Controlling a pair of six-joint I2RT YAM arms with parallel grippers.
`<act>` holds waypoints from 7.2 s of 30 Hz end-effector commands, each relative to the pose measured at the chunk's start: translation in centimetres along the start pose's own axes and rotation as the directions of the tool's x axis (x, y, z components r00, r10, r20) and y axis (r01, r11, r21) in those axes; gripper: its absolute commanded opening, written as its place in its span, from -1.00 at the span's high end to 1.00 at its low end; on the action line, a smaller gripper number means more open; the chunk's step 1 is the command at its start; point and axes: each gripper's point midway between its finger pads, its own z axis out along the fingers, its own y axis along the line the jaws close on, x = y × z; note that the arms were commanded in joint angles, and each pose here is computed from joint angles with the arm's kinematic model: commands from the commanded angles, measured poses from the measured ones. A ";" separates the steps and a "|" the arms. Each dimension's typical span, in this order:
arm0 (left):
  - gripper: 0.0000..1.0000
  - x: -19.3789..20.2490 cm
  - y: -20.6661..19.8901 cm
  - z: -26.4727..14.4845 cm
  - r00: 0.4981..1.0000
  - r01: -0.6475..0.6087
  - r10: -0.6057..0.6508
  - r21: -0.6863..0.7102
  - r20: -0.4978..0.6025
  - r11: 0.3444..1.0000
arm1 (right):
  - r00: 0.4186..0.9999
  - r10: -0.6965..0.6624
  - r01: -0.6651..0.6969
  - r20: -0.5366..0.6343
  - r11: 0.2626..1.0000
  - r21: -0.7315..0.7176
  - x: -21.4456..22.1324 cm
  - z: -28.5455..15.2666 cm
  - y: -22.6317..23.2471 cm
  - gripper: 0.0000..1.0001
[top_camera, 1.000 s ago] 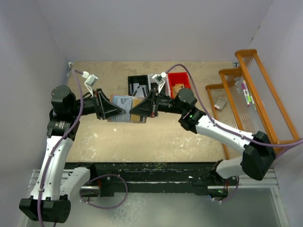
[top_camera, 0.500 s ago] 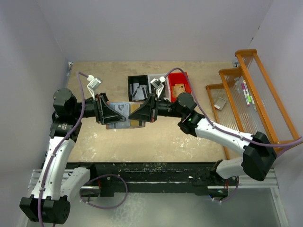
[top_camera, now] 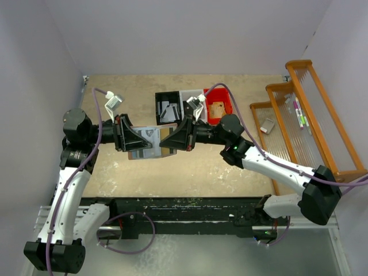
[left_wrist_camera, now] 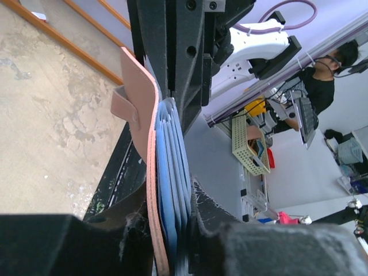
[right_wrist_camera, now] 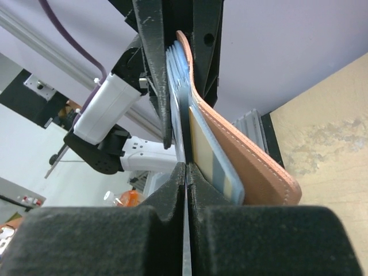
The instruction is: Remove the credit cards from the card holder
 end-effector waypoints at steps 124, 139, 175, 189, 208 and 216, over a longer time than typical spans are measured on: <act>0.74 -9.6 -2.6 -1.6 0.915 -0.174 0.290 -0.373 0.281 0.911 | 0.824 -0.237 0.136 0.515 0.964 0.226 -6.9 -7.4 -0.8 -0.98; 0.73 -8.5 -3.7 -1.3 0.932 -0.163 0.253 -0.323 0.261 0.932 | 0.764 -0.111 0.147 0.636 0.989 -0.004 -9.4 -0.1 3.8 -0.63; -0.46 1.3 -0.1 -1.8 0.865 -0.493 0.470 -0.122 -0.177 0.861 | 0.840 -0.355 0.339 -0.409 0.934 -0.115 1.4 3.0 2.8 1.00; 0.41 2.9 1.0 -1.6 0.887 -0.440 0.422 -0.065 -0.186 0.896 | 0.815 -0.377 0.338 -0.441 0.926 -0.168 1.7 3.4 2.9 1.00; 1.00 -2.3 -0.9 -0.4 0.973 -0.204 0.217 -0.152 0.077 0.967 | 0.956 -0.075 0.106 0.284 0.990 -0.095 -4.7 -0.9 3.3 0.10; 0.97 -1.7 -0.4 -0.4 0.982 -0.155 0.170 -0.158 0.087 0.975 | 0.972 -0.067 0.104 0.225 0.982 -0.156 -3.9 -0.1 4.0 0.53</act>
